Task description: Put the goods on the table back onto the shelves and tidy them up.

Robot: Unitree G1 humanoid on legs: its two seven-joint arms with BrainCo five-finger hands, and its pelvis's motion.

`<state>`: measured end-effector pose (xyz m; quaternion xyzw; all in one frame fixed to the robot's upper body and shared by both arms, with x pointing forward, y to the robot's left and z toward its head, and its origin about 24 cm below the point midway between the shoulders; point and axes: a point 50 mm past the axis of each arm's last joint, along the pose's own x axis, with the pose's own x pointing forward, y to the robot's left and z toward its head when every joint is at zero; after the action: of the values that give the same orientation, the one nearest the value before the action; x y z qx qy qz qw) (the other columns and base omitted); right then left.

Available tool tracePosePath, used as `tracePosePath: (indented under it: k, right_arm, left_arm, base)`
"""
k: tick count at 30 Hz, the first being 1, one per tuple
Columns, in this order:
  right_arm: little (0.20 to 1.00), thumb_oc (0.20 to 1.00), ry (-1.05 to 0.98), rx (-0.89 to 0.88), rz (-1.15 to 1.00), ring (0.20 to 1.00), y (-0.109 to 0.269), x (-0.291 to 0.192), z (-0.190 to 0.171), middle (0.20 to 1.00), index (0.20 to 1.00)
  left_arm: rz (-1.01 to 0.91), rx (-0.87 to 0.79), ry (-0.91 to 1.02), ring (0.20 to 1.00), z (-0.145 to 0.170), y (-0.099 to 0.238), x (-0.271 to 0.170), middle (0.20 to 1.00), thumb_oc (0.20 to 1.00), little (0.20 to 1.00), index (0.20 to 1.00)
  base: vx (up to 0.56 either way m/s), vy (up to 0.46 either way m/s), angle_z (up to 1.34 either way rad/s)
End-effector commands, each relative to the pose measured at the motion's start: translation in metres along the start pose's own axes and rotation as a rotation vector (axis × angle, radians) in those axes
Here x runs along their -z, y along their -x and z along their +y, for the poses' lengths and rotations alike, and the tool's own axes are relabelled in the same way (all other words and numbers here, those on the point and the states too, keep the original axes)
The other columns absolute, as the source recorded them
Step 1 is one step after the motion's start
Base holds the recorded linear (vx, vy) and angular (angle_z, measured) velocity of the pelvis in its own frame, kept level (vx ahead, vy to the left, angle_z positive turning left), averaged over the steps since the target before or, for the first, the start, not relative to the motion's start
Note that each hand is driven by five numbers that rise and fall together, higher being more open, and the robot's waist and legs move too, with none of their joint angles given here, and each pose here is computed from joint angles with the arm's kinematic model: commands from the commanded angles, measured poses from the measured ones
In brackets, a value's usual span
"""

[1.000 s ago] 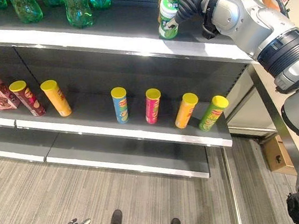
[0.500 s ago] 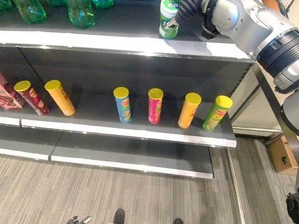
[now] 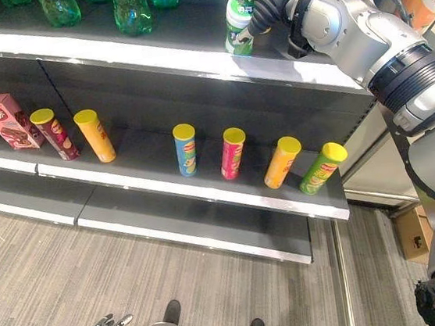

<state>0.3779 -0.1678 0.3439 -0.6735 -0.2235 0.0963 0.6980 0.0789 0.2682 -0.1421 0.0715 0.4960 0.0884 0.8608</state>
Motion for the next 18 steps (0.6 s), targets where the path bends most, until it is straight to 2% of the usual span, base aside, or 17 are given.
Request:
tracePosePath:
  k: [1, 18]
  right_arm:
    - [0.2, 0.2, 0.077, 0.067, 0.018, 0.2, -0.0006, -0.0022, -0.0305, 0.2, 0.2]
    - [0.2, 0.2, 0.086, 0.038, 0.051, 0.2, 0.0002, 0.0049, -0.024, 0.2, 0.2]
  left_arm:
    - [-0.08, -0.051, -0.055, 1.0, 0.0259, -0.0069, -0.0336, 1.0, 1.0, 1.0, 1.0]
    - [-0.089, -0.054, -0.055, 1.0, 0.0282, -0.0076, -0.0381, 1.0, 1.0, 1.0, 1.0]
  base:
    - [0.0, 0.0, 0.0]
    - [0.0, 0.0, 0.0]
